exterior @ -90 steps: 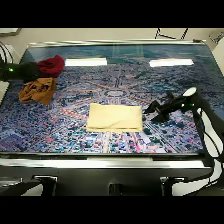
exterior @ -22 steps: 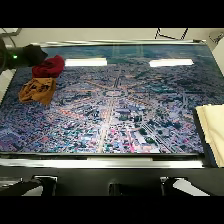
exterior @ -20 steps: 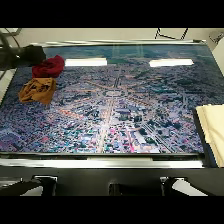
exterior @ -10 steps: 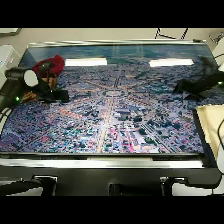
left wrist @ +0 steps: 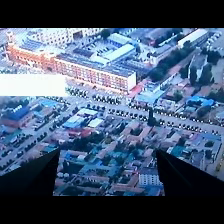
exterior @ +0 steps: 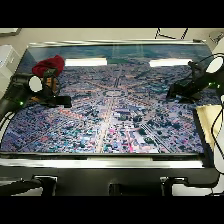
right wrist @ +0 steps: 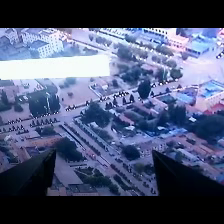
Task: Fold the clothes and pants, and hang the long-sleeved shirts on hangers.
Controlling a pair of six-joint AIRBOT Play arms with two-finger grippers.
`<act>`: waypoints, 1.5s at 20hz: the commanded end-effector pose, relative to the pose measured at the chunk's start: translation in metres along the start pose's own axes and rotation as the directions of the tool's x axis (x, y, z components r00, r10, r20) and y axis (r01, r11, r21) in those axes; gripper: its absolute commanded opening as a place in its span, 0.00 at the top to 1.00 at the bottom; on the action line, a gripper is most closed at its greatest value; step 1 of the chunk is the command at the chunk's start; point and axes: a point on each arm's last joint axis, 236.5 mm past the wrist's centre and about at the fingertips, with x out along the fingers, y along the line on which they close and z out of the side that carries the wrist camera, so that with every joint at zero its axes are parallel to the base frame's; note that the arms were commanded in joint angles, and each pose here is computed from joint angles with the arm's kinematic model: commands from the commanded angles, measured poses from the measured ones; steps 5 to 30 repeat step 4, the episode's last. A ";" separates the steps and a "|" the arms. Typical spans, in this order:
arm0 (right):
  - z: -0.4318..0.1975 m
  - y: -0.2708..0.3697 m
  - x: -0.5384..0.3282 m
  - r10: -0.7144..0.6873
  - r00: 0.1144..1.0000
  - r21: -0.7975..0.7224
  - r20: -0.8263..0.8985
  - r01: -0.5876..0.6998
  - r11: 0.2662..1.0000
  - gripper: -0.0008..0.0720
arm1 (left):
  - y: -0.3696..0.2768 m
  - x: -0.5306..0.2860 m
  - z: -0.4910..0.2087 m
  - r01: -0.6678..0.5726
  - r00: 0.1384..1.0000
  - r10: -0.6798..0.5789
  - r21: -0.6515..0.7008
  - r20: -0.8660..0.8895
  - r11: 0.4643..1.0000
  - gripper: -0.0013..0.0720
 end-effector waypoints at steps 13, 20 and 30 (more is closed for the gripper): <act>0.000 0.001 0.000 -0.001 1.000 -0.002 -0.002 0.001 1.000 0.07 | 0.000 0.000 0.000 0.000 1.000 0.000 0.001 -0.001 1.000 0.02; 0.000 0.001 0.000 -0.001 1.000 -0.002 -0.002 0.001 1.000 0.07 | 0.000 0.000 0.000 0.000 1.000 0.000 0.001 -0.001 1.000 0.02; 0.000 0.001 0.000 -0.001 1.000 -0.002 -0.002 0.001 1.000 0.07 | 0.000 0.000 0.000 0.000 1.000 0.000 0.001 -0.001 1.000 0.02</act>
